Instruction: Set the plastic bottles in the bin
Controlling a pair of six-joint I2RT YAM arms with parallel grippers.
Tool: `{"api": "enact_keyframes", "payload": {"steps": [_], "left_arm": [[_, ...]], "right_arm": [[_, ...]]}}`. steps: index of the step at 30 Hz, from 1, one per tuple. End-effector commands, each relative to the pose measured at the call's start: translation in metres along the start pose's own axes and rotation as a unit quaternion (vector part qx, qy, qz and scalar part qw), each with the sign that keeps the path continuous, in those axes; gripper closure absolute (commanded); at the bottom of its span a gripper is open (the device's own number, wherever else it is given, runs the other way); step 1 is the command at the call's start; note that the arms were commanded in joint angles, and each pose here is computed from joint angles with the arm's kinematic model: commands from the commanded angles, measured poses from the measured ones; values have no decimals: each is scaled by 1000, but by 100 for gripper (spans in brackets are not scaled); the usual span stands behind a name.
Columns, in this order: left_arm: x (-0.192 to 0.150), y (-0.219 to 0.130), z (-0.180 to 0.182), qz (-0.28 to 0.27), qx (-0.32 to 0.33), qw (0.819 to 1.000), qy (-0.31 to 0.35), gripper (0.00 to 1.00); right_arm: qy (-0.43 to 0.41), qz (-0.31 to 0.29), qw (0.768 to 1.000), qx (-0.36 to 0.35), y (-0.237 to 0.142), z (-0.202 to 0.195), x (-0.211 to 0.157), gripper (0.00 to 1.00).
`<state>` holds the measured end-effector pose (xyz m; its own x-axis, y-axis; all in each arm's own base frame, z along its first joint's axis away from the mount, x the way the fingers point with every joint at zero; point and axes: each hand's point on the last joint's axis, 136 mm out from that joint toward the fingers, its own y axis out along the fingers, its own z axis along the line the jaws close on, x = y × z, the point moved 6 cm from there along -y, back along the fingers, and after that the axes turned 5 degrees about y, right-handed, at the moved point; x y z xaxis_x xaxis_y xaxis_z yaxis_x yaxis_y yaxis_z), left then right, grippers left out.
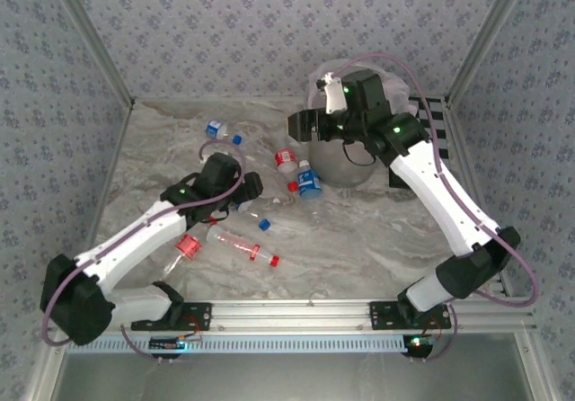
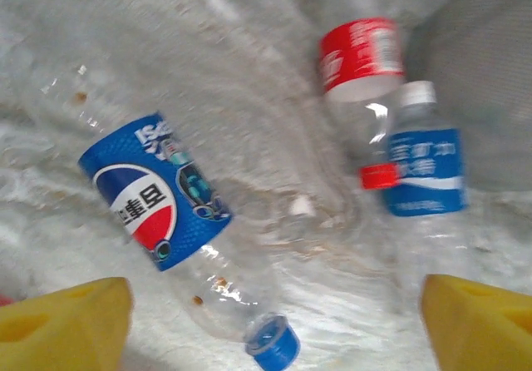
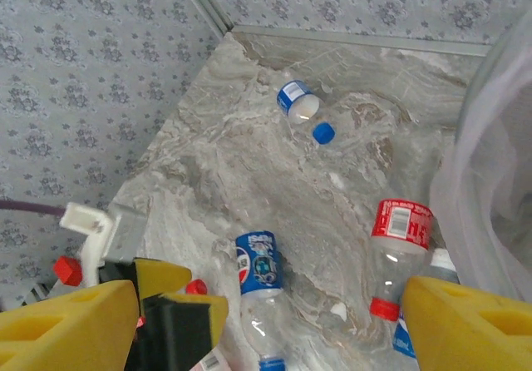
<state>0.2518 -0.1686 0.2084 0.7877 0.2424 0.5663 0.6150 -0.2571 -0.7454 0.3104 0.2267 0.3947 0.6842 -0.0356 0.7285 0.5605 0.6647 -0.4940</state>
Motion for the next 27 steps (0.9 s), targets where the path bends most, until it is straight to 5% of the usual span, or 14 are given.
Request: {"api": "enact_keyframes", "payload": {"steps": [1,18,22,27], "left_arm": [[-3,16,10,19,54,997,-54,3],[-44,94,8,106,76,987,-91,6],[-49,105,5,117,75,986,-91,17],[-39,101,-9,118,59,990,-53,44]], "right_arm": [[6,-7,1000,-16,-18,-6,-6,15],[36,-30,997,-65,-57,-42,-26,14],[35,-31,996,-70,-59,-44,-26,13],[28,-33,996,-80,-63,-46,-27,13]]}}
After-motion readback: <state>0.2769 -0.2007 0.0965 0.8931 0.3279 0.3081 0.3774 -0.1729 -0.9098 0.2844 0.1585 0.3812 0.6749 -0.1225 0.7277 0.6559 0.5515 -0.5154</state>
